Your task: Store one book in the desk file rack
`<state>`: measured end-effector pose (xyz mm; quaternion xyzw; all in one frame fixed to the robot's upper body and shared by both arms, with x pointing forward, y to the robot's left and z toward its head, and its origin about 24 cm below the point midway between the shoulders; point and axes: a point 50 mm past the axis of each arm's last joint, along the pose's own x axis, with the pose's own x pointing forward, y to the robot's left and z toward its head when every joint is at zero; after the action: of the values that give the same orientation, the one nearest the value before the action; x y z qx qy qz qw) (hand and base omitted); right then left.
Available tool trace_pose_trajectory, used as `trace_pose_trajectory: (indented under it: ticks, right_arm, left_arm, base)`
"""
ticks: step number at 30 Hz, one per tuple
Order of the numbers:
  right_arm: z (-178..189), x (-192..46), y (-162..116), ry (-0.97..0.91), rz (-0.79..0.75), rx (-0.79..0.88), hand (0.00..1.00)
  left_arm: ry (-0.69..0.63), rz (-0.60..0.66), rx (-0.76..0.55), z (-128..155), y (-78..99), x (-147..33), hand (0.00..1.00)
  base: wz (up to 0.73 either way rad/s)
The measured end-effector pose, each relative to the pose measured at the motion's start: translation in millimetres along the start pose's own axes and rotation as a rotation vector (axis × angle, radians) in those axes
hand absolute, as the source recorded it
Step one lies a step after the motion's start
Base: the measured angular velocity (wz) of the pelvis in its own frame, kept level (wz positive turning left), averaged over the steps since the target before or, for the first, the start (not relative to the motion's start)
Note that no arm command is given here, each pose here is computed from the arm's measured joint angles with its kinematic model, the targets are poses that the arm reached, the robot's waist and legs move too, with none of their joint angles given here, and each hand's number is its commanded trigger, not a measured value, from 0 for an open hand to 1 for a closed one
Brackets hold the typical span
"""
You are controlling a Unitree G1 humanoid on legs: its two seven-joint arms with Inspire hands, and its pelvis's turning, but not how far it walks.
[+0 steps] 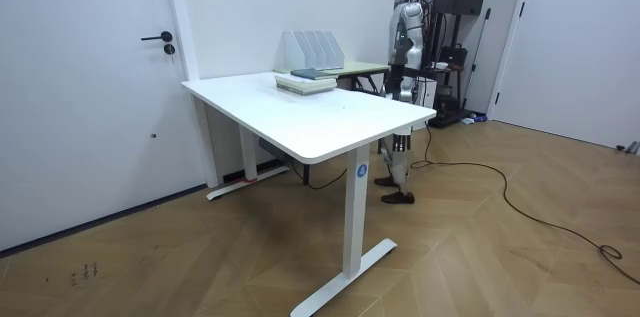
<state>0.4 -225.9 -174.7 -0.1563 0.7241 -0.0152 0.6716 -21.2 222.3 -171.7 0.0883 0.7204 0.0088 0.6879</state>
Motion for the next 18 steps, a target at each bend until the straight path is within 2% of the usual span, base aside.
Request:
trace_pose_trajectory:
  ticks: [8,14,18]
  right_arm:
    - [-2.5,0.1,0.9,0.001,0.004,0.025,0.00]
    - [1.2,0.1,-0.9,-0.025,-0.011,0.034,0.00]
    - [7.0,-0.2,-3.7,-0.052,-0.022,0.034,0.00]
  left_arm:
    - [-0.015,0.018,0.051,6.4,2.1,0.0,0.00]
    - [-0.067,0.069,0.080,22.1,6.5,-0.4,0.00]
    - [-0.117,0.125,0.154,37.8,13.9,-2.5,0.00]
  base:
    - [0.00]
    - [0.01]
    - [0.11]
